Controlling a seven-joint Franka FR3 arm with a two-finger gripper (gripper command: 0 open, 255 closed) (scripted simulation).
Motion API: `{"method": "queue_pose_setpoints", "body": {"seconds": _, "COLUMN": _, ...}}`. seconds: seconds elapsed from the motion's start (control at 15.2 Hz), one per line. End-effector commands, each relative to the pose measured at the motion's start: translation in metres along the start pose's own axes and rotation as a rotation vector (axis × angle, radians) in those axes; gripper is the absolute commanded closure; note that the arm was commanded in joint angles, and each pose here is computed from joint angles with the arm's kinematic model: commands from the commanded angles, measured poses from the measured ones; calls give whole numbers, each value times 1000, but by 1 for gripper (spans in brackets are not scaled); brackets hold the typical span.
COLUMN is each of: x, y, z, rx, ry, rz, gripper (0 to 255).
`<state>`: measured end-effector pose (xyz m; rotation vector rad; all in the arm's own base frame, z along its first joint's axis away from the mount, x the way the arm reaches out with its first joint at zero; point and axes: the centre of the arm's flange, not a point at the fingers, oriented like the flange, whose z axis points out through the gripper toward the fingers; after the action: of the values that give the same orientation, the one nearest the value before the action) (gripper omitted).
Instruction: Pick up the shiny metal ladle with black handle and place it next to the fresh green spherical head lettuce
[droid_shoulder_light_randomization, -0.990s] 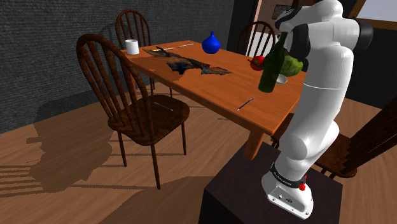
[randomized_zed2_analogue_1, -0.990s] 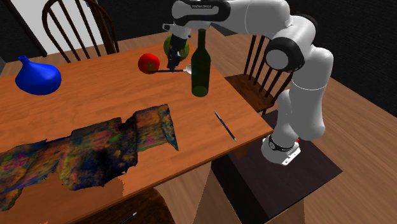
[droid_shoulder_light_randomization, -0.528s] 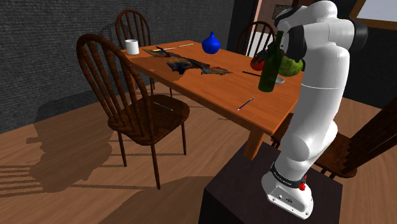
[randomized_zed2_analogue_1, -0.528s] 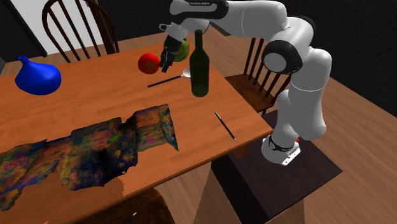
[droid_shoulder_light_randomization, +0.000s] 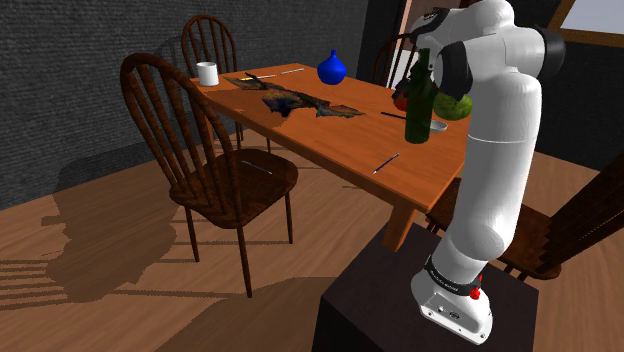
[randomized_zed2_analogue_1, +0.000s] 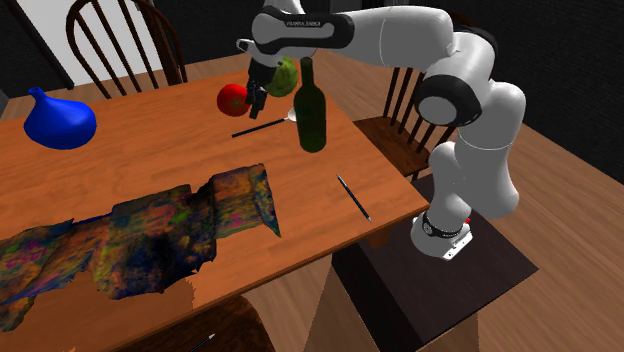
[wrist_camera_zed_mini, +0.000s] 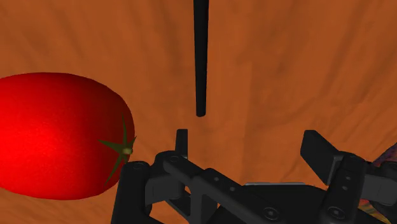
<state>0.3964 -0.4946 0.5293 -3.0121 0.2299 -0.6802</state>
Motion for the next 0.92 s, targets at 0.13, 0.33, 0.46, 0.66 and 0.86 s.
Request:
{"method": "queue_pose_setpoints", "body": {"seconds": 0.13, "x": 4, "y": -3, "z": 3, "rx": 1, "ry": 40, "rz": 3, "gripper": 0}}
{"method": "queue_pose_setpoints", "body": {"seconds": 0.33, "x": -11, "y": 1, "z": 13, "rx": -45, "ry": -105, "rz": -41, "gripper": 0}}
{"method": "queue_pose_setpoints", "body": {"seconds": 0.46, "x": -21, "y": 4, "z": 18, "rx": -75, "ry": -201, "rz": -71, "gripper": 0}}
{"method": "queue_pose_setpoints", "body": {"seconds": 0.66, "x": -36, "y": 9, "z": 22, "rx": -115, "ry": -327, "rz": -110, "gripper": 0}}
{"method": "queue_pose_setpoints", "body": {"seconds": 0.86, "x": 0, "y": -2, "z": 7, "rx": -19, "ry": -23, "rz": -25, "gripper": 0}}
